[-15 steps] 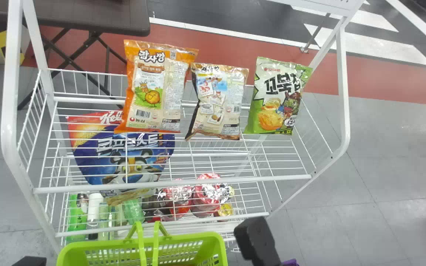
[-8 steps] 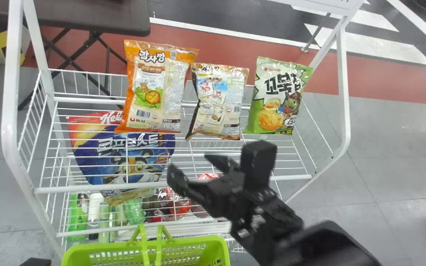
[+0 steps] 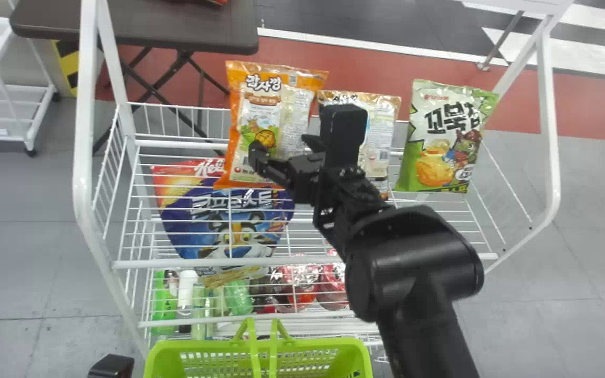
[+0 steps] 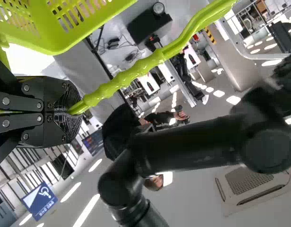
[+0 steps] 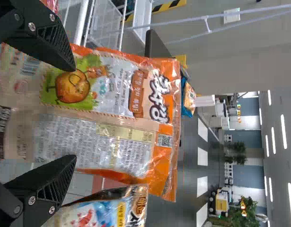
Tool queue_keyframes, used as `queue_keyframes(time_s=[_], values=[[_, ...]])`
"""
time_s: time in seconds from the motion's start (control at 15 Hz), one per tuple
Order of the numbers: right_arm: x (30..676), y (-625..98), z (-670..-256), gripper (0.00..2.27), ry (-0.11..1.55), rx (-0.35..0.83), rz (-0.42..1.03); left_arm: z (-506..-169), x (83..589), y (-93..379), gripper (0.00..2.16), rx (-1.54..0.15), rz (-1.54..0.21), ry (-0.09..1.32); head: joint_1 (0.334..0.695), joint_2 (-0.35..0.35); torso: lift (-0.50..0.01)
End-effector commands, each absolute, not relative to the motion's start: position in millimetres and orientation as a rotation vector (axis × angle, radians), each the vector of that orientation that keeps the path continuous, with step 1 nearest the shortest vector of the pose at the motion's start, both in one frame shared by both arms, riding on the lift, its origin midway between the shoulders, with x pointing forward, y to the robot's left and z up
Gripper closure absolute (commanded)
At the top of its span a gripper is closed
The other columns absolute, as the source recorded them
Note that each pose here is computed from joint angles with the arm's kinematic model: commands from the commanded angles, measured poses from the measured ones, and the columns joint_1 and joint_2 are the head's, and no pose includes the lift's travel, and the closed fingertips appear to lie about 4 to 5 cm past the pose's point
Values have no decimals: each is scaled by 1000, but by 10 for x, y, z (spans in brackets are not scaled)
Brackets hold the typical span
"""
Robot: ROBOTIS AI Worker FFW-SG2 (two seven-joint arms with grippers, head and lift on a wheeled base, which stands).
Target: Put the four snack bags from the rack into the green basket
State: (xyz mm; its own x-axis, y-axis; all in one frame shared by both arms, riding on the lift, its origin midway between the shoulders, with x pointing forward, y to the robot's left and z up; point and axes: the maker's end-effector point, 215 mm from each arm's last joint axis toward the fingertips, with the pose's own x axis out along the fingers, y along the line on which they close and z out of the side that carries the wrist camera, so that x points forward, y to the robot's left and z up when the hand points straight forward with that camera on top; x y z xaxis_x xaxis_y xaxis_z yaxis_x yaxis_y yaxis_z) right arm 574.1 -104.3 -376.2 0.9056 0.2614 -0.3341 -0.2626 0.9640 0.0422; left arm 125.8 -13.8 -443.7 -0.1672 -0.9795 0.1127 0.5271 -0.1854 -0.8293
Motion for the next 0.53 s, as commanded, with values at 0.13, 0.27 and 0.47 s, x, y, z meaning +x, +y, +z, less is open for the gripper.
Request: queue_keyframes(time_s=[0.13, 0.27, 0.47], values=[[5830, -1006, -3970, 1848, 412, 4, 308, -4466, 1301, -121, 2132, -816, -1634, 781, 695, -186, -6], [5720, -914, -3961, 1986, 408, 17, 344, -4469, 1326, -116, 2132, -812, -1632, 779, 695, -179, -6], [5521, -810, -3788, 2013, 390, 40, 382, -4468, 1346, -121, 2132, -810, -1632, 780, 695, -169, -6]])
